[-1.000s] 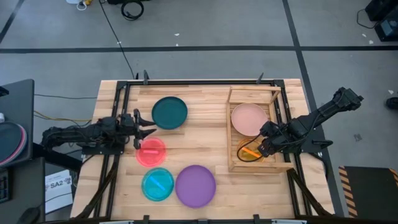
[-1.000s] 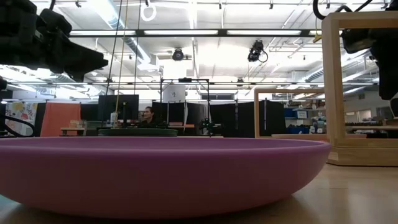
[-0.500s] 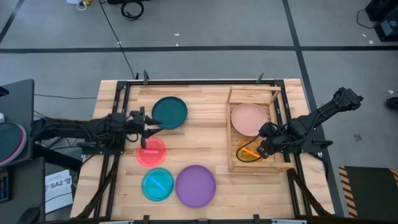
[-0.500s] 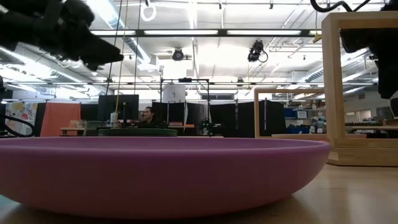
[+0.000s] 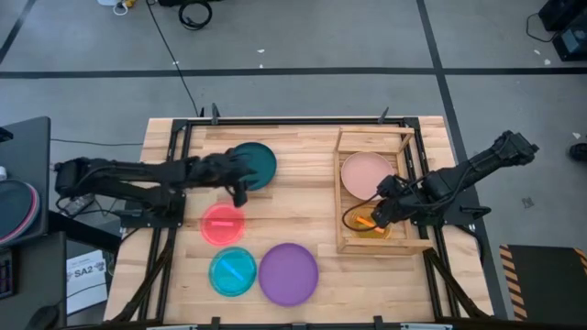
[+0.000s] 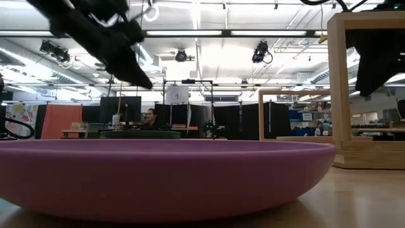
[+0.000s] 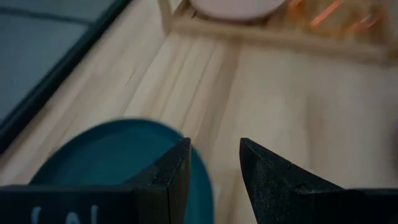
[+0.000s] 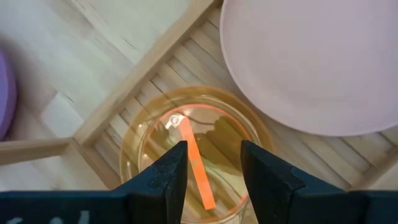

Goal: Place and stack plates onto a shelf
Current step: Stack the blue plate on top of the brown plate on the shelf

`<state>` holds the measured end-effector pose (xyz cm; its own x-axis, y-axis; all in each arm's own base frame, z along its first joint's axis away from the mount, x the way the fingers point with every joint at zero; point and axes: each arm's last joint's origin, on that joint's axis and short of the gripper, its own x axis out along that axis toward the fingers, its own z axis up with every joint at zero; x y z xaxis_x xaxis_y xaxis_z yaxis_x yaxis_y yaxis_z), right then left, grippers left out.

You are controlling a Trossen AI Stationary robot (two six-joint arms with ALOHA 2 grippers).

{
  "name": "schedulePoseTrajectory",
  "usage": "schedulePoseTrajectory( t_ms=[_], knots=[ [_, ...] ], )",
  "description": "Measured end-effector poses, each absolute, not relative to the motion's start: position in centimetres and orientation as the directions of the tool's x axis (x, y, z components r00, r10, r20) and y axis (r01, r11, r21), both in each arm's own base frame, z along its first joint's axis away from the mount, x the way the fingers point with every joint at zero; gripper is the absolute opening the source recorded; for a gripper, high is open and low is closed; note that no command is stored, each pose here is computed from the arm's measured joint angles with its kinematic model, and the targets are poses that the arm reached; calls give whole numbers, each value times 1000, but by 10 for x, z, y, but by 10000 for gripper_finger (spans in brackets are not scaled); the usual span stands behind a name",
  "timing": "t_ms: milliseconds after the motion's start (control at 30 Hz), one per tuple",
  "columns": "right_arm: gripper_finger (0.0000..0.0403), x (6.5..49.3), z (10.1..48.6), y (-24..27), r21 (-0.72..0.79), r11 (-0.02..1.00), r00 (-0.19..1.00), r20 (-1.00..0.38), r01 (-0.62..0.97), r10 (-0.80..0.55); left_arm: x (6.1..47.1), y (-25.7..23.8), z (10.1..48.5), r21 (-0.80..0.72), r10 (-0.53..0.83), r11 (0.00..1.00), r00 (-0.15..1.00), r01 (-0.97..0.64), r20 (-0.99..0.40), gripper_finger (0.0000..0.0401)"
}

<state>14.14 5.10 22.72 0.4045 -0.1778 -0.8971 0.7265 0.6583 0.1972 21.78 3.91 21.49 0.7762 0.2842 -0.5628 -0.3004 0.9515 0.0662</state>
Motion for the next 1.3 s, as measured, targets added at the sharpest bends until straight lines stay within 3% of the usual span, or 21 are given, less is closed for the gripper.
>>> schedulePoseTrajectory(
  t_ms=[300, 733, 1100, 1300],
  knots=[
    [154, 146, 228, 48, 199, 680, 425, -887, 706, -181, 237, 46, 179, 86, 275, 948, 650, -308, -709, 144],
    [154, 146, 228, 47, 203, 674, 427, -885, 710, -183, 245, 48, 147, 104, 258, 950, 548, -296, -796, 144],
    [154, 146, 228, 47, 203, 674, 427, -885, 710, -183, 247, 48, 140, 108, 254, 950, 523, -293, -813, 140],
    [154, 146, 228, 47, 203, 674, 427, -885, 710, -183, 247, 48, 140, 108, 254, 950, 523, -293, -814, 113]
  ],
)
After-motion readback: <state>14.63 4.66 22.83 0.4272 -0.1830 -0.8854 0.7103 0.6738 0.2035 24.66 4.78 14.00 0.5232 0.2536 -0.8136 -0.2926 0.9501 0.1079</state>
